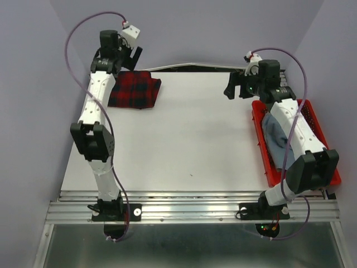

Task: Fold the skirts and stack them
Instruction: Neatly place the folded skirt to the corner, then grab the skirt from the pile

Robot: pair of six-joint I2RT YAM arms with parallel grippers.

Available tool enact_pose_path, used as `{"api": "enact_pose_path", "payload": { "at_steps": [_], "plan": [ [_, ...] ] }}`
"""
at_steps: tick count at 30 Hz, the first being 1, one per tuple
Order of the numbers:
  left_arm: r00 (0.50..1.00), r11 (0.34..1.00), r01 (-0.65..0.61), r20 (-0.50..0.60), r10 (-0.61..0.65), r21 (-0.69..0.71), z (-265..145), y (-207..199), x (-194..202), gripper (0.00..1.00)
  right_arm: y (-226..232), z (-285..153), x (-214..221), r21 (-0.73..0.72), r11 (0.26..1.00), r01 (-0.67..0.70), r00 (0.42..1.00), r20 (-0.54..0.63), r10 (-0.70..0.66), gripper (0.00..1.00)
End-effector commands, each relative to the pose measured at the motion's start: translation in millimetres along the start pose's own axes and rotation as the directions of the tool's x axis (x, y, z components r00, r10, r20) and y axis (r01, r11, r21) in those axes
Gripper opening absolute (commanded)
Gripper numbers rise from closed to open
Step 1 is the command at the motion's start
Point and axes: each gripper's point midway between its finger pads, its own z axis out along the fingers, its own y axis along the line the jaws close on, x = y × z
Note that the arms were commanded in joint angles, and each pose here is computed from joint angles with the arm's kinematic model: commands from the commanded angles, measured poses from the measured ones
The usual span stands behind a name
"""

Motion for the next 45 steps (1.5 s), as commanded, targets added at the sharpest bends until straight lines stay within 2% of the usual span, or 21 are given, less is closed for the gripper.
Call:
{"api": "enact_pose_path", "payload": {
  "at_steps": [1, 2, 3, 5, 6, 7, 8, 9, 10, 12, 13, 15, 21, 24, 27, 35, 39, 40, 42, 43, 45],
  "plan": [
    [0.951, 0.981, 0.16, 0.282, -0.124, -0.109, -122, 39, -93, 0.99, -28, -53, -41, 0.163, 0.982, 0.089, 0.984, 0.141, -0.113, 1.0],
    [0.952, 0.98, 0.17, 0.273, -0.136, -0.101, -130, 35, -87, 0.99, -36, -59, -36, 0.193, 0.977, 0.092, 0.983, 0.137, -0.12, 1.0],
    [0.945, 0.984, 0.159, 0.301, -0.126, -0.086, -160, 32, -92, 0.99, -46, -76, -36, 0.232, 0.969, 0.089, 0.98, 0.155, -0.127, 1.0],
    [0.966, 0.996, 0.092, 0.244, -0.087, -0.008, -167, 4, -61, 0.99, -61, -81, -7, 0.273, 0.957, 0.1, 0.986, 0.105, -0.133, 1.0],
    [0.953, 0.996, 0.091, 0.292, -0.08, -0.022, -202, 3, -64, 0.99, -69, -89, 1, 0.293, 0.951, 0.097, 0.987, 0.095, -0.13, 1.0],
    [0.966, 0.995, 0.099, 0.24, -0.098, 0.007, -199, -13, -35, 0.99, -71, -100, 5, 0.311, 0.945, 0.101, 0.985, 0.099, -0.138, 1.0],
    [0.966, 0.996, 0.092, 0.239, -0.095, 0.023, -209, -21, -26, 0.99, -75, -99, 23, 0.326, 0.94, 0.104, 0.99, 0.055, -0.128, 1.0],
    [0.956, 0.996, 0.088, 0.279, -0.089, 0.018, -238, -24, -25, 0.99, -77, -101, 33, 0.338, 0.935, 0.107, 0.992, 0.032, -0.125, 1.0],
    [0.971, 0.994, 0.089, 0.216, -0.099, 0.057, -236, -42, 4, 0.99, -82, -107, 41, 0.362, 0.926, 0.106, 0.993, 0.013, -0.119, 1.0],
    [0.969, 0.992, 0.085, 0.224, -0.104, 0.093, -261, -56, 17, 0.99, -85, -109, 67, 0.376, 0.92, 0.107, 0.994, -0.057, -0.093, 1.0],
    [0.979, 0.988, 0.096, 0.166, -0.116, 0.125, -260, -70, 40, 0.99, -92, -115, 74, 0.419, 0.901, 0.112, 0.993, -0.079, -0.086, 1.0],
    [0.979, 0.98, 0.135, 0.136, -0.155, 0.143, -270, -82, 57, 0.99, -107, -122, 92, 0.481, 0.867, 0.13, 0.987, -0.142, -0.069, 1.0],
    [0.984, 0.962, 0.168, 0.018, -0.176, 0.214, -280, -108, 95, 0.99, -177, -145, 109, 0.621, 0.763, 0.183, 0.968, -0.248, -0.031, 1.0],
    [0.983, 0.955, 0.184, -0.038, -0.18, 0.231, -278, -112, 103, 0.99, -218, -155, 116, 0.635, 0.763, 0.124, 0.969, -0.245, 0.046, 1.0],
    [0.982, 0.953, 0.184, -0.09, -0.166, 0.241, -274, -113, 108, 0.99, -238, -155, 112, 0.611, 0.783, 0.114, 0.968, -0.246, 0.05, 1.0],
    [0.979, 0.951, 0.171, -0.15, -0.136, 0.257, -264, -117, 121, 0.99, -268, -103, 161, 0.504, 0.862, 0.058, 0.934, -0.332, 0.131, 1.0],
    [0.983, 0.954, 0.155, -0.14, -0.122, 0.257, -261, -115, 120, 0.99, -278, -85, 181, 0.496, 0.868, 0.034, 0.918, -0.358, 0.169, 0.92],
    [0.984, 0.954, 0.146, -0.138, -0.113, 0.262, -259, -115, 120, 0.99, -278, -84, 183, 0.492, 0.87, 0.03, 0.916, -0.361, 0.173, 0.82],
    [0.986, 0.957, 0.136, -0.125, -0.106, 0.258, -256, -114, 119, 0.99, -275, -83, 185, 0.479, 0.878, 0.02, 0.916, -0.36, 0.176, 0.7],
    [0.987, 0.957, 0.134, -0.124, -0.105, 0.257, -253, -115, 121, 0.99, -269, -85, 181, 0.47, 0.883, 0.015, 0.923, -0.346, 0.169, 0.57],
    [0.988, 0.952, 0.131, -0.119, -0.102, 0.275, -251, -118, 120, 0.99, -261, -92, 168, 0.46, 0.887, 0.024, 0.938, -0.318, 0.139, 0.46]
  ]
}}
